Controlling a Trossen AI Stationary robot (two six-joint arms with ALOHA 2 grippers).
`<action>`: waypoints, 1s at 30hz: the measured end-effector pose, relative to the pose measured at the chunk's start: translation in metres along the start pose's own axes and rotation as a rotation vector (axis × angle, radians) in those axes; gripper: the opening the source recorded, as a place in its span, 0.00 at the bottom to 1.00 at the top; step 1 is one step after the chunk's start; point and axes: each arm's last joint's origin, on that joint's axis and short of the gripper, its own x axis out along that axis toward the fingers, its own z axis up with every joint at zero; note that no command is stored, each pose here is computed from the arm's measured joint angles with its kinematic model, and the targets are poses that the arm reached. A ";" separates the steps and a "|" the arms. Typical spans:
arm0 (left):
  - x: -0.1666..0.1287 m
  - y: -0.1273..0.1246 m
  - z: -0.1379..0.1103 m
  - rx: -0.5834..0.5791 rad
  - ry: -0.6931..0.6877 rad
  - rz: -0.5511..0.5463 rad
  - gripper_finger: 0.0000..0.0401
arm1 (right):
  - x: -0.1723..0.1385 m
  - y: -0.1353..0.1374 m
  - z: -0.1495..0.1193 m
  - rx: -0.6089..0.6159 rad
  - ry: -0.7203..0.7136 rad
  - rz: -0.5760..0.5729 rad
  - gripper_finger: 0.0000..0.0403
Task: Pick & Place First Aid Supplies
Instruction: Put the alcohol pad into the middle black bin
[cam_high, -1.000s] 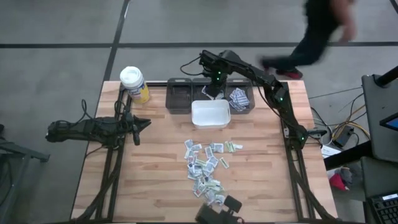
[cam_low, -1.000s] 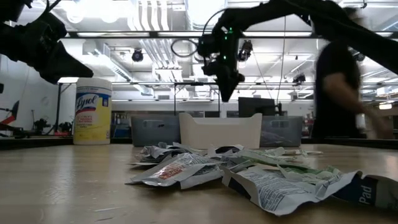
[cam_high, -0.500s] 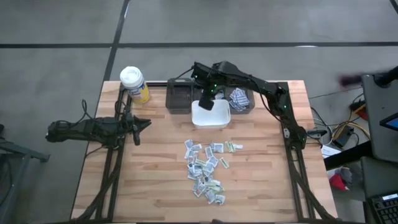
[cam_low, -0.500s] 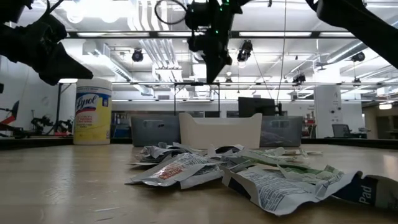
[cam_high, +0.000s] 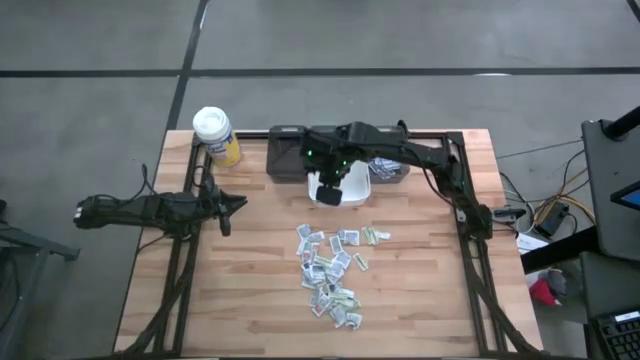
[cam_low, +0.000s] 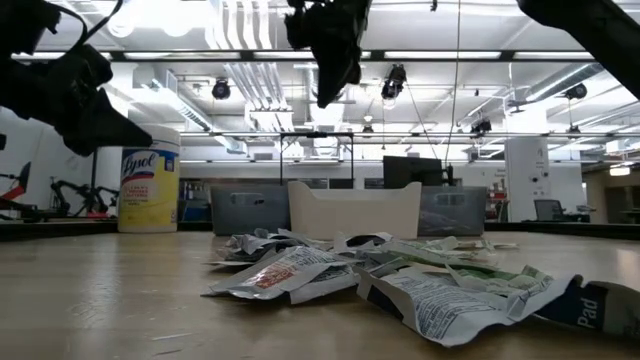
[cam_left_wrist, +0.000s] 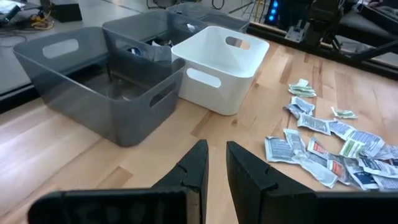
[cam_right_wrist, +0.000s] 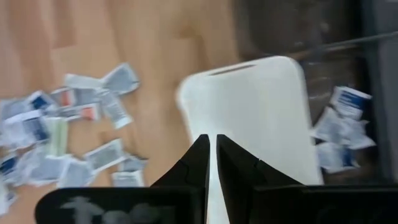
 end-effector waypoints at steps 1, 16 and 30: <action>0.000 0.000 0.001 0.007 -0.005 -0.002 0.13 | 0.001 0.007 0.000 -0.015 0.003 0.008 0.07; 0.000 -0.001 0.003 0.058 -0.025 -0.017 0.13 | 0.051 0.093 -0.037 -0.153 0.278 0.207 0.07; 0.000 -0.002 0.003 0.056 -0.020 -0.034 0.13 | 0.100 0.109 -0.082 -0.094 0.535 0.167 0.07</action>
